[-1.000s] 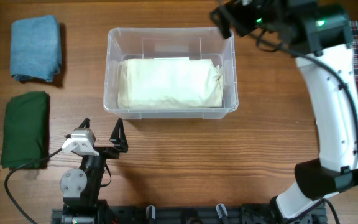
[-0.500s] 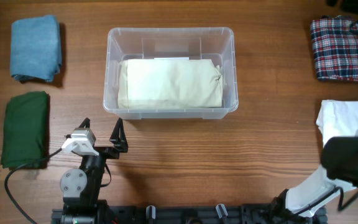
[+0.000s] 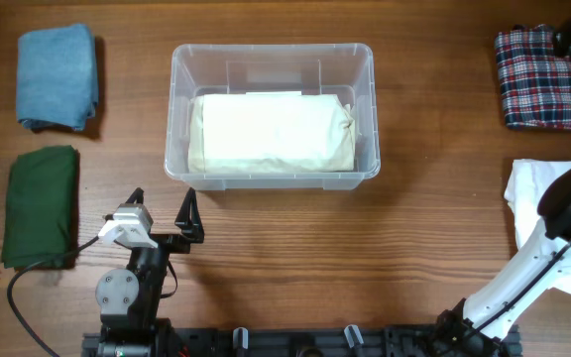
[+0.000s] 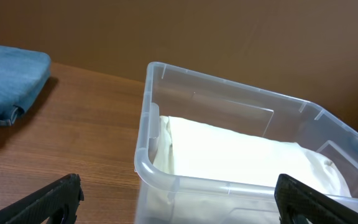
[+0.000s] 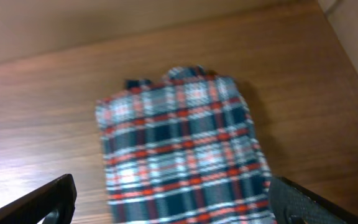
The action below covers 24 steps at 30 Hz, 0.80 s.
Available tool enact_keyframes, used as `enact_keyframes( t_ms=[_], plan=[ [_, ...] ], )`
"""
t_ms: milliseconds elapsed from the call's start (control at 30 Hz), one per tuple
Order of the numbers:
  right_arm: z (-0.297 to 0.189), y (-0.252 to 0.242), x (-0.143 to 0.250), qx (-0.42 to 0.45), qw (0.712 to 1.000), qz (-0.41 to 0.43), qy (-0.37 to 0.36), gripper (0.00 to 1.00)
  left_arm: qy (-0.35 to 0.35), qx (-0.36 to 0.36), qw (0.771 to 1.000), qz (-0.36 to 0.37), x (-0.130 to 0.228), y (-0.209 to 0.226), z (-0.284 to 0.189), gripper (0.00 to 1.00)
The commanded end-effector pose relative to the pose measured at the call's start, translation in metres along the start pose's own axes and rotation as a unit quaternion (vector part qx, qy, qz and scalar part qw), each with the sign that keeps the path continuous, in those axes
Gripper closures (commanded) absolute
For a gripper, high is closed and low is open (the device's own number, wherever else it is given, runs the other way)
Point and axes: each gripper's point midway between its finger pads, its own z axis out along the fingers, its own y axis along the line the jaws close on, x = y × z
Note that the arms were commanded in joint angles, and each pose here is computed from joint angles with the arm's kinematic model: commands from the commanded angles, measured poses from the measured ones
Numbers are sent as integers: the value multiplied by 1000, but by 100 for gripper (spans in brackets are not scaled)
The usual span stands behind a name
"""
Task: Pack container
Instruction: 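Withdraw the right gripper and move it toward the plaid cloth, then grasp the edge of the red-black plaid cloth with the right gripper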
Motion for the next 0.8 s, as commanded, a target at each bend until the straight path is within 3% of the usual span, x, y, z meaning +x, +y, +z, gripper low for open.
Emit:
enact_keyframes(
  t_ms=[0,300,767],
  plan=[
    [15,-21,14,-1,1000,-28,2,0,0,-2,1000,3,1,2,0,0],
    [45,-48,53,-23,999,-11,21,0,0,-2,1000,3,1,2,0,0],
    [88,-47,91,-54,997,25,42,0,0,-2,1000,3,1,2,0,0]
  ],
)
